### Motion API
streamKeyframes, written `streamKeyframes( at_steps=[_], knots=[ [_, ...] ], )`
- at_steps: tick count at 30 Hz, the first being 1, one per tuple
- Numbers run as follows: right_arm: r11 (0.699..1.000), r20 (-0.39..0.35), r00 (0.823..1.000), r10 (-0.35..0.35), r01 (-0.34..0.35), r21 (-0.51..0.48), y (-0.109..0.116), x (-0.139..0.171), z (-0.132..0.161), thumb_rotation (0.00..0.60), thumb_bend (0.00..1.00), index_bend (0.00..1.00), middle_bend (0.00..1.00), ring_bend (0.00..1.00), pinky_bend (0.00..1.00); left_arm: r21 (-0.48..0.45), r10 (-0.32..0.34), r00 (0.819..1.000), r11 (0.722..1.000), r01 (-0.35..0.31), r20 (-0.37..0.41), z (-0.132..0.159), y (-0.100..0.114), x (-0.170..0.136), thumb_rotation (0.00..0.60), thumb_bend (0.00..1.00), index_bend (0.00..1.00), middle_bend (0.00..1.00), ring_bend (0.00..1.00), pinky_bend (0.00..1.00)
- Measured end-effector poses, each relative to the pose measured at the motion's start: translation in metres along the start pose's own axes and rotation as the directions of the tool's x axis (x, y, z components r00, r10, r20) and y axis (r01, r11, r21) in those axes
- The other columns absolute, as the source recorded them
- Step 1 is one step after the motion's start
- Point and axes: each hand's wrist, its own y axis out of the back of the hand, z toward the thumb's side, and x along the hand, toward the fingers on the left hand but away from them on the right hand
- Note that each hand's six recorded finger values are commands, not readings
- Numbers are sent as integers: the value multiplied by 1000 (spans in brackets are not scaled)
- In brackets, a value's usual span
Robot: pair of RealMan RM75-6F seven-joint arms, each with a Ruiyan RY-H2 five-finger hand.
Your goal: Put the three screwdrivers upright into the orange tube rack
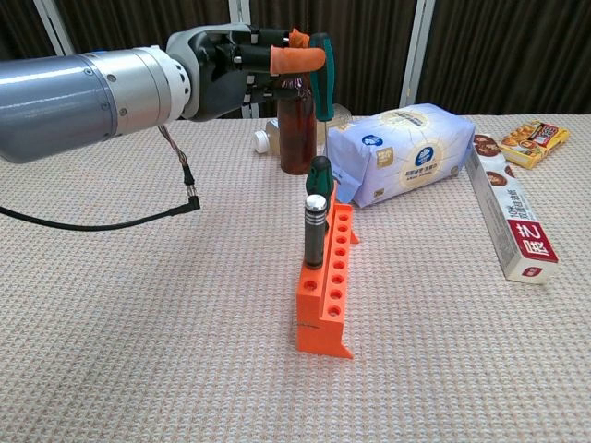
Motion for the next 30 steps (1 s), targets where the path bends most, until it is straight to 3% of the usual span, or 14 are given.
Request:
streamKeyframes(
  at_steps=[9, 30],
  knots=[
    [1000, 3, 1000, 1, -1, 3, 0, 0, -1, 600, 0, 58, 104, 0, 60, -29, -10, 1000, 1000, 9, -17, -7, -3, 2, 600, 452, 762, 180, 8, 52],
    [1000, 11, 1000, 7, -7, 3, -2, -1, -3, 600, 0, 57, 104, 0, 61, 8, -8, 1000, 1000, 8, -29, -15, -2, 3, 600, 453, 762, 180, 7, 54]
  ],
)
